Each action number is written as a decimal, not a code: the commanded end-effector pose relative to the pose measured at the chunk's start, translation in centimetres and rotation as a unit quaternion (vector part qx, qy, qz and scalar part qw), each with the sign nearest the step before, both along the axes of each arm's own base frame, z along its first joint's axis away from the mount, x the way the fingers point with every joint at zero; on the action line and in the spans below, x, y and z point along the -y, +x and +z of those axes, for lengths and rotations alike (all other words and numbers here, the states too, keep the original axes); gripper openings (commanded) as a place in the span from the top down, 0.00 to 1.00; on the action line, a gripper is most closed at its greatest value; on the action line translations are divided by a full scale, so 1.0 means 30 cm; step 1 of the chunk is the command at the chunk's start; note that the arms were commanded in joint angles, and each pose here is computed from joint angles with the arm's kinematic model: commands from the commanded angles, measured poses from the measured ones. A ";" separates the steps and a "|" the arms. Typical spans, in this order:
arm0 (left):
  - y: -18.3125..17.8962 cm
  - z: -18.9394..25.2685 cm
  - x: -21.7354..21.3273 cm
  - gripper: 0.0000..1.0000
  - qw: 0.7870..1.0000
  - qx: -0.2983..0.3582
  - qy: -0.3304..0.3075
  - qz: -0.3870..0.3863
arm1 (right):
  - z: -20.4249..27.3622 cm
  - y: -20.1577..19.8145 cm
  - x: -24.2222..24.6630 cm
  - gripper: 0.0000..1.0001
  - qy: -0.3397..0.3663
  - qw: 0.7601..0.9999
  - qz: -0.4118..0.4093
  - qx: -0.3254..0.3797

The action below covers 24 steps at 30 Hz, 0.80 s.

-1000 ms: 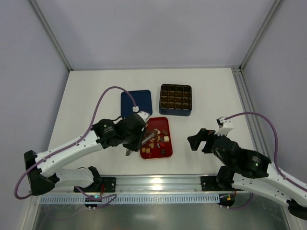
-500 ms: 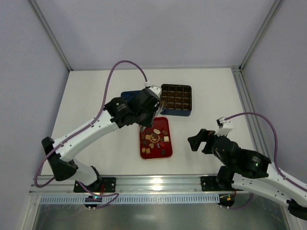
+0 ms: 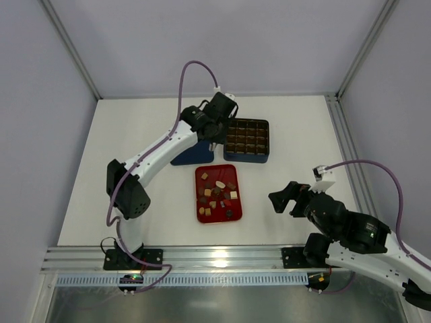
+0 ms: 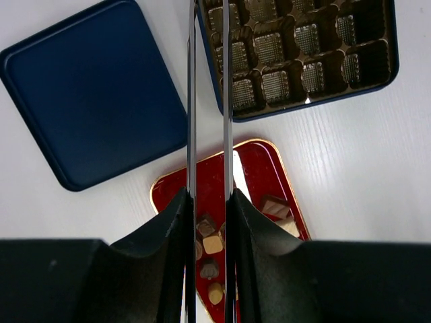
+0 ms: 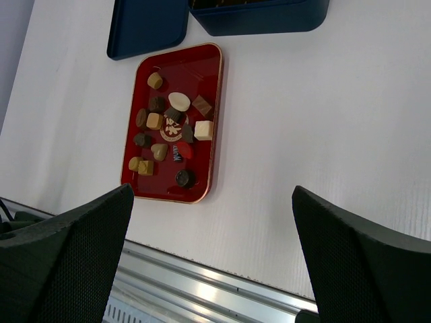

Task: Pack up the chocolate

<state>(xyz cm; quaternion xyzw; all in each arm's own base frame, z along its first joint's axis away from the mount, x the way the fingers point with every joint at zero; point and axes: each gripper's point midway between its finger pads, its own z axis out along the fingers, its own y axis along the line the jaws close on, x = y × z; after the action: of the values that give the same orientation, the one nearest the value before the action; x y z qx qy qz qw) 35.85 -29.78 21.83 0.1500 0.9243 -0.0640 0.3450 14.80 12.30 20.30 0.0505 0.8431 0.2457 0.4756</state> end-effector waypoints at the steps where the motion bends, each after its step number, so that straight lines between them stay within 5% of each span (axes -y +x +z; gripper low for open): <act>1: 0.076 0.065 0.042 0.91 0.999 0.040 -0.018 -0.009 | 0.042 -0.005 0.017 0.00 0.019 1.000 -0.009 0.007; 24: 0.158 -0.097 0.094 0.84 1.000 0.018 0.001 -0.019 | 0.033 -0.011 0.025 0.00 0.025 1.000 -0.010 0.006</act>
<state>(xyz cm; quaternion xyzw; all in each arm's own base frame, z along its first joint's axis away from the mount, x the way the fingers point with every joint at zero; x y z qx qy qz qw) 39.13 -31.68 16.07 0.1761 0.9303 -0.0443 0.3187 14.38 11.61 20.29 0.0600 0.8415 0.2517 0.4742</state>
